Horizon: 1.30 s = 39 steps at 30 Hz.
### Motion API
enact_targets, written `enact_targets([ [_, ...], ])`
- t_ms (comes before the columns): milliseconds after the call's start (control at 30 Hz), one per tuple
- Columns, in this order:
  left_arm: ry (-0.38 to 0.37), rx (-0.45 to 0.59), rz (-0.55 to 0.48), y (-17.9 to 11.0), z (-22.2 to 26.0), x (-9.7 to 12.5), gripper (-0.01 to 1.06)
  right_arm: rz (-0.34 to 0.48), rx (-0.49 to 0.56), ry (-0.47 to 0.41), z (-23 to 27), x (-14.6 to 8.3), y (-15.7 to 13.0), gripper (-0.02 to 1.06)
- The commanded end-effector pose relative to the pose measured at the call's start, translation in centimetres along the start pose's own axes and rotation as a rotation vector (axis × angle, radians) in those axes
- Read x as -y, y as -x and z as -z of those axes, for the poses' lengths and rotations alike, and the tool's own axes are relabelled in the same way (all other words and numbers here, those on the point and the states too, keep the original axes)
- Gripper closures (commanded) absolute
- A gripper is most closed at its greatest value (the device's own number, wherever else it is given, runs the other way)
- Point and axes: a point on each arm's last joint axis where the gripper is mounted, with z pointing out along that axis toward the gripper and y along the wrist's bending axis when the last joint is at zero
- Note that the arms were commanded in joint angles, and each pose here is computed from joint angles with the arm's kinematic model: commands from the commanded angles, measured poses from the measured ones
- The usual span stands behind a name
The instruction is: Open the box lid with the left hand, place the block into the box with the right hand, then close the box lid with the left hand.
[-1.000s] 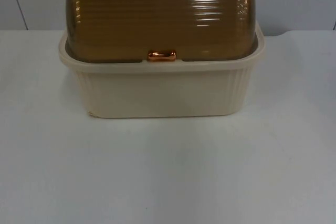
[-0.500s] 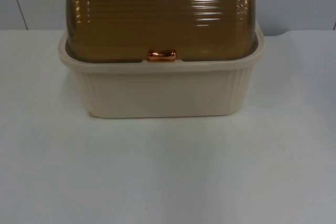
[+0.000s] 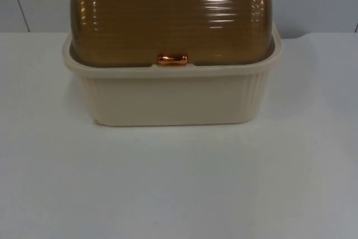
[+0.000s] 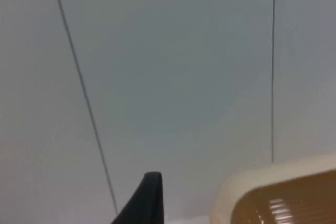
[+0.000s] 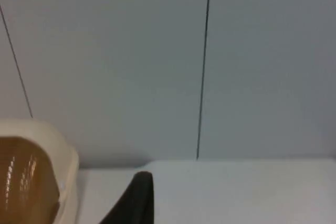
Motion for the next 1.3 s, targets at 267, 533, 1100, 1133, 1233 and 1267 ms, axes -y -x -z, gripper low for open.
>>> enact_targets([
  [267, -0.01, 0.073, 0.061, 2.2, 13.4, 3.6, 0.0, 0.04, 0.238, 0.031, 16.1, 1.0, 1.6, 0.0],
  [533, 0.043, 0.397, -0.041, 6.2, 25.4, 7.5, 0.0, 0.073, 0.609, 0.194, 28.0, 0.2, 2.2, 0.0],
  [1100, -0.006, 0.146, -0.058, -3.3, 17.9, 1.8, 0.0, 0.026, 0.179, 0.202, 14.2, -0.5, -6.9, 0.0],
  [1133, -0.006, 0.146, -0.058, -3.3, 17.9, 1.8, 0.0, 0.026, 0.179, 0.202, 14.2, -0.5, -6.9, 0.0],
  [1233, -0.006, 0.044, -0.03, -6.7, 14.6, 1.5, 0.0, 0.036, 0.074, 0.183, 11.1, -0.7, -9.2, 0.0],
  [1267, -0.009, -0.001, -0.029, -7.5, 13.9, 1.5, 0.0, 0.056, 0.049, 0.175, 10.6, -0.7, -9.6, 0.0],
])
